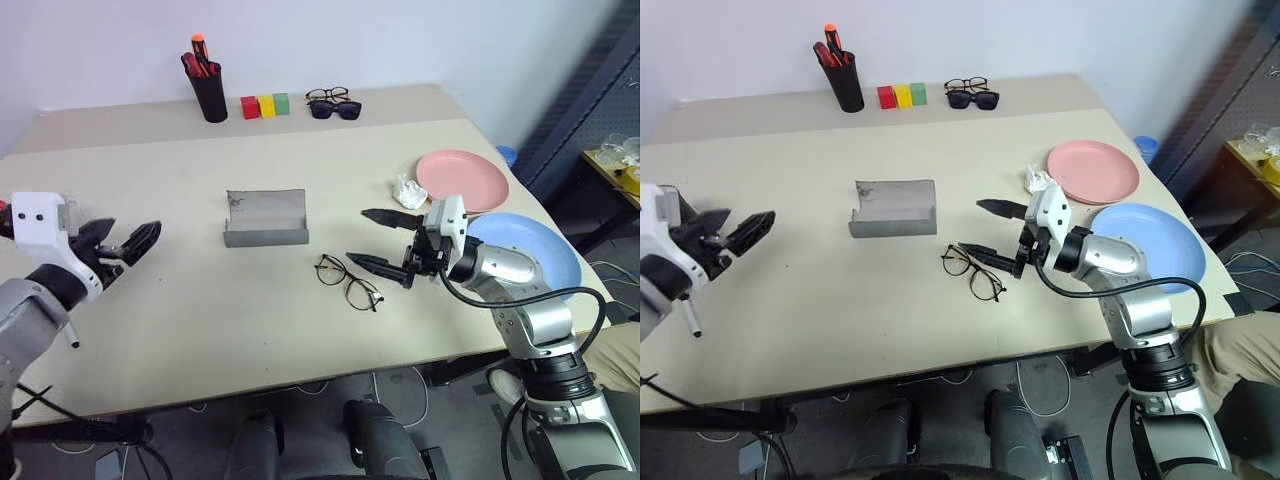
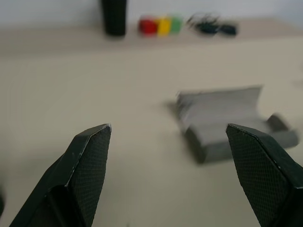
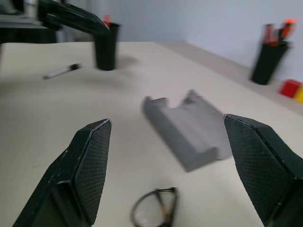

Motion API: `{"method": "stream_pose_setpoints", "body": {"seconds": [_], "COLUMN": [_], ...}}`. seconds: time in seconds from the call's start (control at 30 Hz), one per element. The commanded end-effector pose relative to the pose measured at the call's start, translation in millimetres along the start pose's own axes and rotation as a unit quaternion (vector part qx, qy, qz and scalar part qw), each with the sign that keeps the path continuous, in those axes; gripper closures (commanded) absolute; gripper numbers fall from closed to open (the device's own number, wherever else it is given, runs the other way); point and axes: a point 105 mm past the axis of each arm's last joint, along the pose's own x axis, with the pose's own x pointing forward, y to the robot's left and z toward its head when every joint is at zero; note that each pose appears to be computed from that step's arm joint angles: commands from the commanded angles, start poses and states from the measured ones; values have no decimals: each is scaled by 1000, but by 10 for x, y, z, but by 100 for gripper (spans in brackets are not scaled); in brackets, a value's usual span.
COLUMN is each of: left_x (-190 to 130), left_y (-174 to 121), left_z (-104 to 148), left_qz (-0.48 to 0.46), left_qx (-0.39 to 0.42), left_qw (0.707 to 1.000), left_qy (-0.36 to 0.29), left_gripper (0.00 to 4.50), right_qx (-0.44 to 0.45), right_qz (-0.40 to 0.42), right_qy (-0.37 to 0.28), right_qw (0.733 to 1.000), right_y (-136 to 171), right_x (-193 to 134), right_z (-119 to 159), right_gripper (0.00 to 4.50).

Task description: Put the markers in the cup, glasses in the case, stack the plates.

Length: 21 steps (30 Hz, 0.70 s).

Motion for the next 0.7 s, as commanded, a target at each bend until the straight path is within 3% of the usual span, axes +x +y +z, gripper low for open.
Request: {"method": "stream_pose_setpoints", "body": {"seconds": [0.03, 0.17, 0.33, 0.7], "left_x": [-105, -177, -256, -114], "left_y": [284, 664, 989, 1145], "left_z": [-89, -362, -462, -524], "left_qz": [92, 200, 283, 336], "left_qx": [-21, -40, -78, -106], "left_qw": [995, 971, 942, 916], "left_qy": [39, 123, 165, 191], "left_gripper": [54, 54, 54, 54], "right_qx": [-14, -16, -20, -23], "right_qz": [41, 55, 59, 43], "right_qy": [-36, -47, -53, -52], "right_qw": [998, 997, 997, 997], "right_y": [99, 94, 48, 46], "right_x": [119, 223, 248, 184], "right_z": [176, 161, 91, -26], "right_gripper": [64, 64, 64, 64]}}
